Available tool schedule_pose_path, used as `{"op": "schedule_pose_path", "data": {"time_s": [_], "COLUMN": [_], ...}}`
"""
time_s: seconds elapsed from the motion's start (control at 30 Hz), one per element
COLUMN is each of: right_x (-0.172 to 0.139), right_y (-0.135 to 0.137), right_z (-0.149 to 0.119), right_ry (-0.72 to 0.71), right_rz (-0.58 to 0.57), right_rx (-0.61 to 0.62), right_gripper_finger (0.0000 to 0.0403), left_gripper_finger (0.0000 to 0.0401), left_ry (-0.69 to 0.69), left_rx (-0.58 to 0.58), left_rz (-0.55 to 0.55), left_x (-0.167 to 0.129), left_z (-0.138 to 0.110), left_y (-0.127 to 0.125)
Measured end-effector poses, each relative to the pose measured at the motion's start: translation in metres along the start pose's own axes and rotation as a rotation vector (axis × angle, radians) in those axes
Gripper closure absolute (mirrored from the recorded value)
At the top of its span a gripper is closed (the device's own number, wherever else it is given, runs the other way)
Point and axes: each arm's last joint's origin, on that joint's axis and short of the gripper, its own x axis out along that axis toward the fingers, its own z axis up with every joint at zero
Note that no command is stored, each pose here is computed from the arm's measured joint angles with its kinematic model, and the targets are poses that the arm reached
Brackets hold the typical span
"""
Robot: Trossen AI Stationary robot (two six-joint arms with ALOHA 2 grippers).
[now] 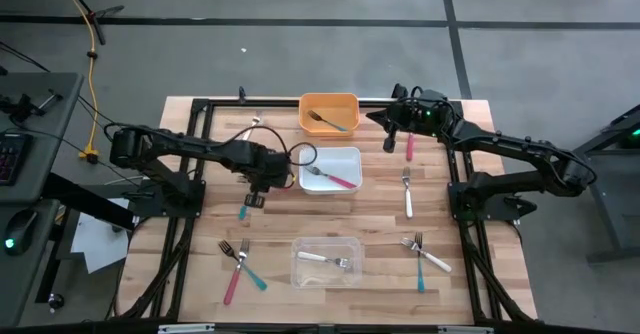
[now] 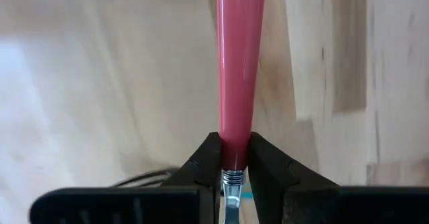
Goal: Sort silverware by color (type)
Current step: Put the middle left pink fork into the white bin
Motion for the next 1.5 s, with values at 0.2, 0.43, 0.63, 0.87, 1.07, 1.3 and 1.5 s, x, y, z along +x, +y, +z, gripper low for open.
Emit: {"op": "schedule_pose_path", "data": {"time_s": [0.2, 0.43, 0.63, 0.87, 1.07, 1.3, 1.5], "right_x": [0.001, 0.004, 0.005, 0.015, 0.033, 0.044, 0.056], "right_y": [0.006, 0.027, 0.044, 0.07, 0.092, 0.096, 0.093], "right_z": [-0.001, 0.007, 0.018, 0.03, 0.038, 0.044, 0.062], "right_ry": [0.027, -0.003, -0.064, -0.147, -0.271, -0.377, -0.263], "right_rz": [0.031, 0.115, 0.179, 0.217, 0.094, 0.011, 0.031], "right_rx": [0.045, 0.019, 0.13, 0.267, 0.265, 0.302, 0.308], "right_gripper_finger": [0.0403, 0.0403, 0.0388, 0.0303, 0.0221, 0.0193, 0.0201], "left_gripper_finger": [0.0361, 0.0361, 0.0361, 0.0361, 0.0361, 0.0361, 0.0361], "left_ry": [-0.209, -0.672, -0.952, -0.963, -0.928, -0.831, -0.676], "left_rx": [-0.151, -0.286, -0.376, -0.398, -0.369, -0.328, -0.216], "left_rz": [0.021, 0.102, 0.282, 0.718, 0.994, 1.181, 1.277], "left_x": [-0.024, -0.063, -0.071, -0.064, -0.051, -0.035, -0.033], "left_z": [-0.001, -0.007, -0.014, 0.004, 0.026, 0.042, 0.054], "left_y": [0.001, 0.002, 0.006, 0.014, 0.016, 0.011, 0.007]}}
